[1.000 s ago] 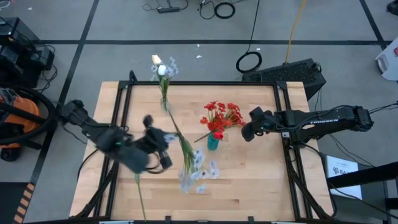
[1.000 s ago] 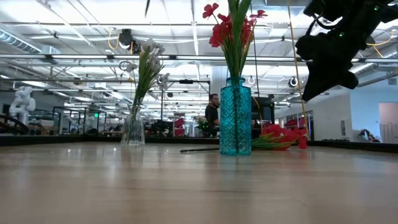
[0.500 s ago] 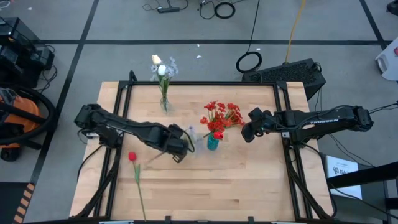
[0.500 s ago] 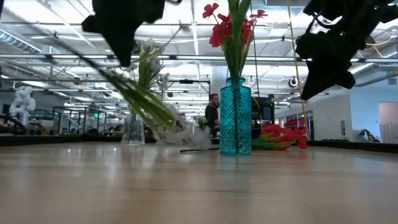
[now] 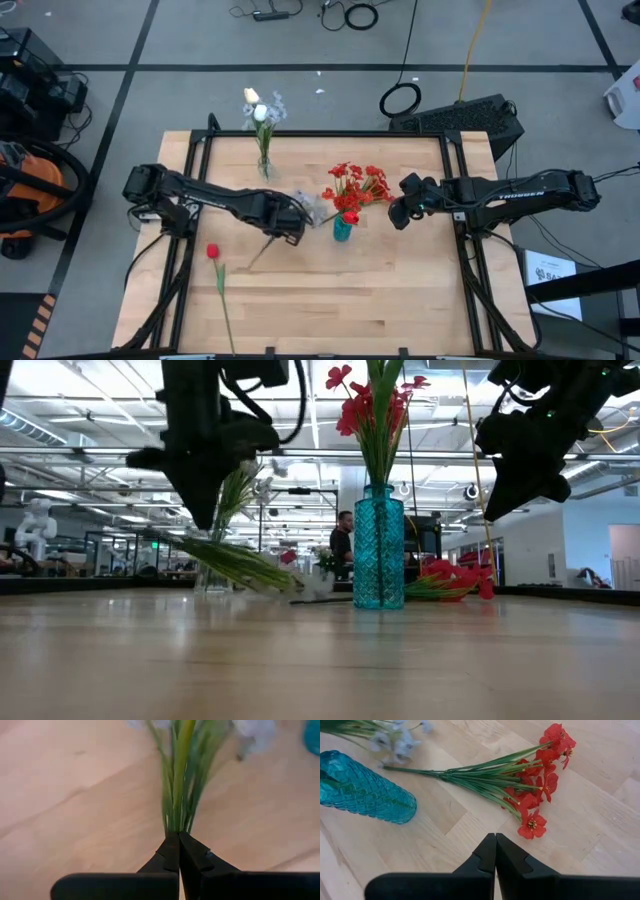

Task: Sort flowers into vase by color
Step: Move the white poppies to the center of the table, then put the white poppies into the transparent vase

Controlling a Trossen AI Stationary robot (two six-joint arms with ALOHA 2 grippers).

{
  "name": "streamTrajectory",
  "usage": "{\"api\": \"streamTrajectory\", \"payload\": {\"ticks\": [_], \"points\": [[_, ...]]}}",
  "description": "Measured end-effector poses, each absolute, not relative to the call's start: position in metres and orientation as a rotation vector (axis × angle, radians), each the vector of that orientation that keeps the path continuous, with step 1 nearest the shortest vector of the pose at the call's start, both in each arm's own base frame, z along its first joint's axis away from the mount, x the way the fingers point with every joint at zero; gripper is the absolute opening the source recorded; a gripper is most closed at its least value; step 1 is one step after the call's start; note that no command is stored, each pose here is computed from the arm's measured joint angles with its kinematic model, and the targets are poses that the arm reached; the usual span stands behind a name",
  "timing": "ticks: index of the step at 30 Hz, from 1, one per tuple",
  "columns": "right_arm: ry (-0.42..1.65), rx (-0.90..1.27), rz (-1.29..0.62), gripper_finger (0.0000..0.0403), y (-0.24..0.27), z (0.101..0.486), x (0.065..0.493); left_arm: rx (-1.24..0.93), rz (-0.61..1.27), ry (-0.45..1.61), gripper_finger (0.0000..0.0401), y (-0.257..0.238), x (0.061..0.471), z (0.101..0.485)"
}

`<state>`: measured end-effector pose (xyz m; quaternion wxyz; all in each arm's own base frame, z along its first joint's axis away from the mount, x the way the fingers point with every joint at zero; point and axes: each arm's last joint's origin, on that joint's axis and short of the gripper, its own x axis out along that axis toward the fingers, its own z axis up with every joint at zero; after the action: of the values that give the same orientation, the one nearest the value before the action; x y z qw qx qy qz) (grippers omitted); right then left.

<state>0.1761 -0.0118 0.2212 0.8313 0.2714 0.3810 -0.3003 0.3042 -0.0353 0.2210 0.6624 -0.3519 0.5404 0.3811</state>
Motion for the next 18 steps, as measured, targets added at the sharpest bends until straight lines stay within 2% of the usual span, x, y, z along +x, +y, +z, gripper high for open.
{"api": "streamTrajectory", "payload": {"ticks": [5, 14, 18], "points": [[0.808, 0.582, -0.636, 0.0002, -0.012, 0.221, 0.176, -0.785, 0.812, 1.222, 0.001, -0.032, 0.305, 0.211], [0.802, 0.6, -0.646, 0.0002, -0.012, 0.221, 0.176, -0.763, 0.833, 1.258, 0.0086, -0.025, 0.3, 0.202], [0.798, 0.611, -0.651, 0.0002, -0.012, 0.221, 0.176, -0.718, 0.78, 1.287, 0.0111, -0.025, 0.3, 0.202]]}}
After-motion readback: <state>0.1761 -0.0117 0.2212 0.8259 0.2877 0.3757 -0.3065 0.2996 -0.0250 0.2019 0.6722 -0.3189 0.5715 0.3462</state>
